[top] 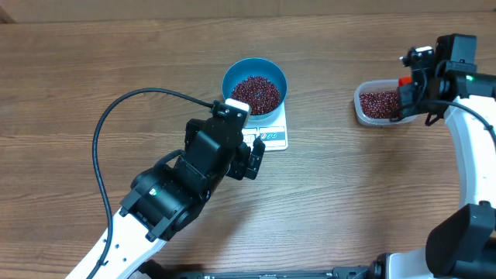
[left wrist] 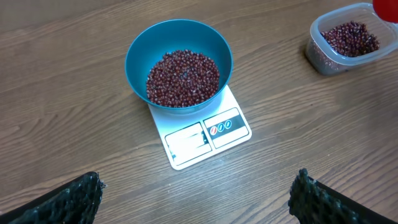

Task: Scoop item into bowl and weigh 150g on scale
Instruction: 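Lower the red scoop into the beans in the tub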

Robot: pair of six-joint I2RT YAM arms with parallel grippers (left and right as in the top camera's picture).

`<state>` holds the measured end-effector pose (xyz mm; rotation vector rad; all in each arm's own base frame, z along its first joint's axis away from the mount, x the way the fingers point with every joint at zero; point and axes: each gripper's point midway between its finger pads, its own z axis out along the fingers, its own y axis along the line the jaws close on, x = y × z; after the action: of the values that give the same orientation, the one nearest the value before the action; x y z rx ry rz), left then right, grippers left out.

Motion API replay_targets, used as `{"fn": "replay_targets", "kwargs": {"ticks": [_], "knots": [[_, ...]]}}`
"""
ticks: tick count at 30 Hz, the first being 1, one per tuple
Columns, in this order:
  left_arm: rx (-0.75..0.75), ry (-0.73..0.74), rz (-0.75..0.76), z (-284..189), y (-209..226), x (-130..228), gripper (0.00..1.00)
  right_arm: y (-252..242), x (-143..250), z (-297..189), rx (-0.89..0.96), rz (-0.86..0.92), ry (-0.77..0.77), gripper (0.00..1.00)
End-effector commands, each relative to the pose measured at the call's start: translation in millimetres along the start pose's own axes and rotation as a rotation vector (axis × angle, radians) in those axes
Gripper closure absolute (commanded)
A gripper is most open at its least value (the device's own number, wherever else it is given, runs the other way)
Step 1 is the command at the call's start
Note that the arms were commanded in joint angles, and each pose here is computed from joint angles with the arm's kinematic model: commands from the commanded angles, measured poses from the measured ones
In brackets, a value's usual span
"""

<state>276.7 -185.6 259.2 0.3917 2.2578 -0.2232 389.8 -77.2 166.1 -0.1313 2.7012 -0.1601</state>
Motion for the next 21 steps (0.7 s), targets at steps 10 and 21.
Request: {"fn": "replay_targets", "kwargs": {"ticks": [10,21], "knots": [[-0.001,-0.013,-0.028,-1,1,-6,0.01,19,-15,1,-0.211,0.447,-0.064,0.96],[-0.001,-0.013,-0.028,-1,1,-6,0.01,34,10,39,-0.260,0.493,0.048,0.93]]}}
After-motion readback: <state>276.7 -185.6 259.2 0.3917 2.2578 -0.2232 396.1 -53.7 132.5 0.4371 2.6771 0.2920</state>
